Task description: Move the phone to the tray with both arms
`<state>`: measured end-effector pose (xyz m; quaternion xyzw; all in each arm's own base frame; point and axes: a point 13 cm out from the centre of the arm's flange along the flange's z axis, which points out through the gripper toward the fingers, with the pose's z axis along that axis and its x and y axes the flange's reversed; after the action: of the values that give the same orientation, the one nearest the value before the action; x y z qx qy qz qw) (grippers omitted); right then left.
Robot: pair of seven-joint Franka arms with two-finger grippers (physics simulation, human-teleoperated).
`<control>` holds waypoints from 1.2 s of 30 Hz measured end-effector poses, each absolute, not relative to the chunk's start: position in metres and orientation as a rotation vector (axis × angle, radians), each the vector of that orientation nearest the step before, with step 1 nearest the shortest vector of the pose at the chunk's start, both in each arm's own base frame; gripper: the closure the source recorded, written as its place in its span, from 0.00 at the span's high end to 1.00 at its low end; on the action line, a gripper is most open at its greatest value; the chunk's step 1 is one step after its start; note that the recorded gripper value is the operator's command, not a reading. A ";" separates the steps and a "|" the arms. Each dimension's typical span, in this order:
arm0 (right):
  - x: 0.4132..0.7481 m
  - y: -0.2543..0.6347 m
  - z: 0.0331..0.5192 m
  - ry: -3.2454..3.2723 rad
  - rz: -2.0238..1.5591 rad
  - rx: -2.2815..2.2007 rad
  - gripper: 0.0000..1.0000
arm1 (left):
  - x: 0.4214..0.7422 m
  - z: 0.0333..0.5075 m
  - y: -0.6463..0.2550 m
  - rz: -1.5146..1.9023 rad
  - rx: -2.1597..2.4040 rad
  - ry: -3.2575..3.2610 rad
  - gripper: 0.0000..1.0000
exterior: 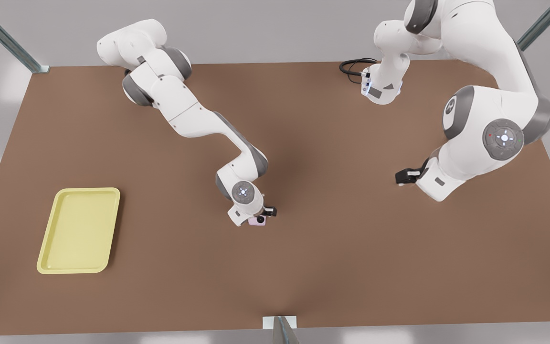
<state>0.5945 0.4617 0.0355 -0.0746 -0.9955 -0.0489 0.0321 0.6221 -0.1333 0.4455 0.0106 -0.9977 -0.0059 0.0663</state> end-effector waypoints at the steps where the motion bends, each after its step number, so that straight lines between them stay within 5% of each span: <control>1: 0.596 0.462 0.035 -3.069 -0.156 -0.244 1.00 | 0.622 0.448 -0.131 -0.031 0.019 -3.015 1.00; 7: 0.602 0.461 0.031 -3.095 -0.150 -0.286 0.99 | 0.622 0.441 -0.123 -0.065 -0.059 -3.029 1.00; 20: 0.607 0.458 0.033 -3.123 -0.122 -0.316 0.75 | 0.625 0.426 -0.120 -0.077 -0.175 -3.065 1.00; 30: 0.623 0.451 0.073 -3.148 -0.147 -0.345 0.75 | 0.629 0.420 -0.120 -0.072 -0.217 -3.065 1.00; 36: 0.657 0.283 0.109 -3.087 -0.053 -0.548 0.76 | 0.630 0.421 -0.122 -0.065 -0.236 -3.066 1.00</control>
<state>0.6573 0.2834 0.1091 -0.1748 -0.9844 -0.0170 0.0030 0.6300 -0.1221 0.4206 -0.0767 -0.9963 -0.0211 0.0327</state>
